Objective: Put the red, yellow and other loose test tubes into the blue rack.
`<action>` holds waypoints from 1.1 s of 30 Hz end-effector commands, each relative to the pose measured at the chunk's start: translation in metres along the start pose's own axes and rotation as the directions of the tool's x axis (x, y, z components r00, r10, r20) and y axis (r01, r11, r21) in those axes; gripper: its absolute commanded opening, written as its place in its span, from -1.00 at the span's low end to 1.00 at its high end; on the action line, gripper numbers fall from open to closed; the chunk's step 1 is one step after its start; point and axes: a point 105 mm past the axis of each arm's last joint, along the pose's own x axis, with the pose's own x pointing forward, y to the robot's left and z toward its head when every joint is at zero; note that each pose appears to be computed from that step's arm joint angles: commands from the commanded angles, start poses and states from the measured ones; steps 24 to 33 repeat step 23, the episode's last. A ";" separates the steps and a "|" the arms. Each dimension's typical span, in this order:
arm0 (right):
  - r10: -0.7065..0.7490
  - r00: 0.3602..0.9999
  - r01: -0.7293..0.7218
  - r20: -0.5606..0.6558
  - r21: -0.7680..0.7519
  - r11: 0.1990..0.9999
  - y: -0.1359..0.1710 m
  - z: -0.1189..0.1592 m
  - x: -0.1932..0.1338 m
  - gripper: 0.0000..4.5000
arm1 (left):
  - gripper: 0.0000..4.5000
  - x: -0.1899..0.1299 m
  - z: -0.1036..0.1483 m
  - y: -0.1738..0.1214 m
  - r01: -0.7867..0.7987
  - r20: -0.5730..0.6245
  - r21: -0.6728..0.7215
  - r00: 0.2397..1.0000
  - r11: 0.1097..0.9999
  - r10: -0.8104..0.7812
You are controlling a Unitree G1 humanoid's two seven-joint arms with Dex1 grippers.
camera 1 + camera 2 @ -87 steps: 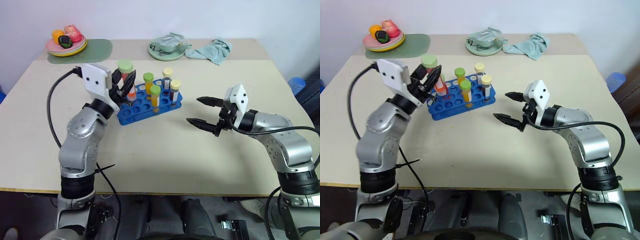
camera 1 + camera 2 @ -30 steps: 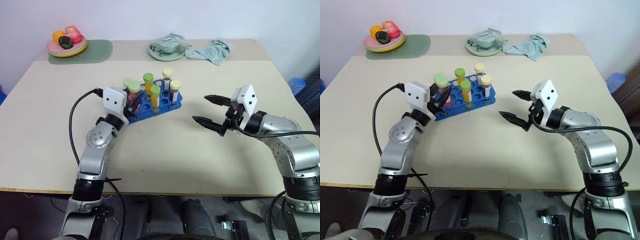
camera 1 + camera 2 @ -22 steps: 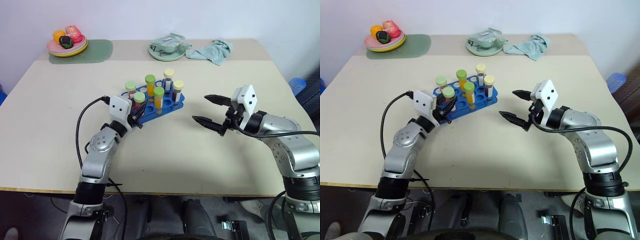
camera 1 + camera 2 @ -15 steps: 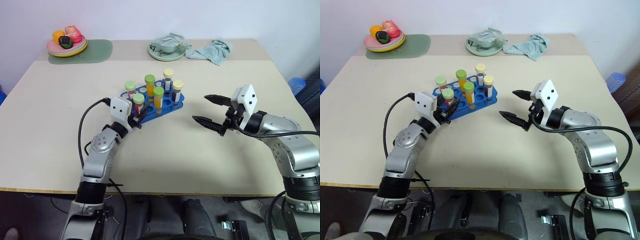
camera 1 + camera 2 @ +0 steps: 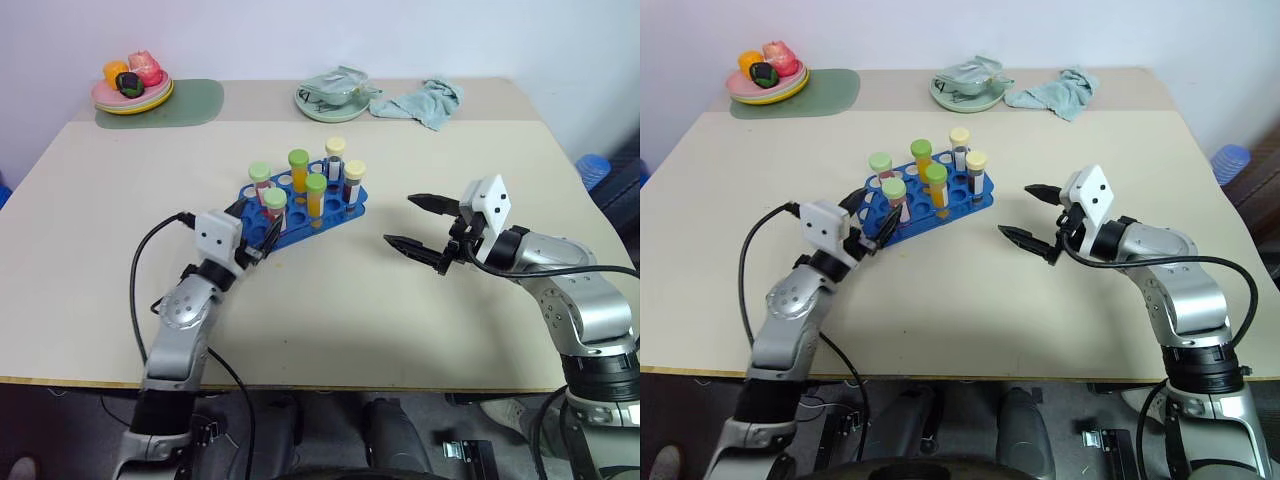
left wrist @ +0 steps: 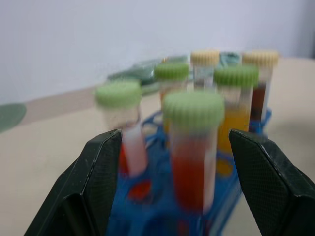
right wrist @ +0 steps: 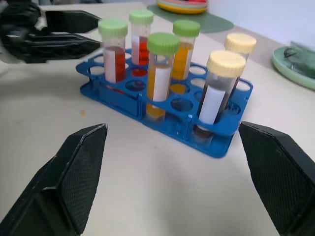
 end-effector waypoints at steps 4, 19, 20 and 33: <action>-0.141 0.989 0.141 -0.033 -0.011 0.990 -0.011 -0.016 -0.030 0.94 | 0.55 -0.035 0.025 -0.004 0.192 0.046 -0.004 0.980 0.981 -0.192; -0.314 0.939 0.320 -0.138 0.018 0.947 -0.019 -0.042 -0.104 0.94 | 0.55 -0.057 0.042 -0.005 0.383 -0.030 -0.101 0.921 0.918 -0.388; -0.316 0.939 0.321 -0.137 0.018 0.947 -0.020 -0.041 -0.105 0.94 | 0.55 -0.057 0.043 -0.005 0.390 -0.032 -0.102 0.918 0.915 -0.395; -0.306 0.943 0.311 -0.132 0.014 0.950 -0.018 -0.037 -0.103 0.94 | 0.55 -0.060 0.043 -0.008 0.415 -0.043 -0.112 0.906 0.903 -0.421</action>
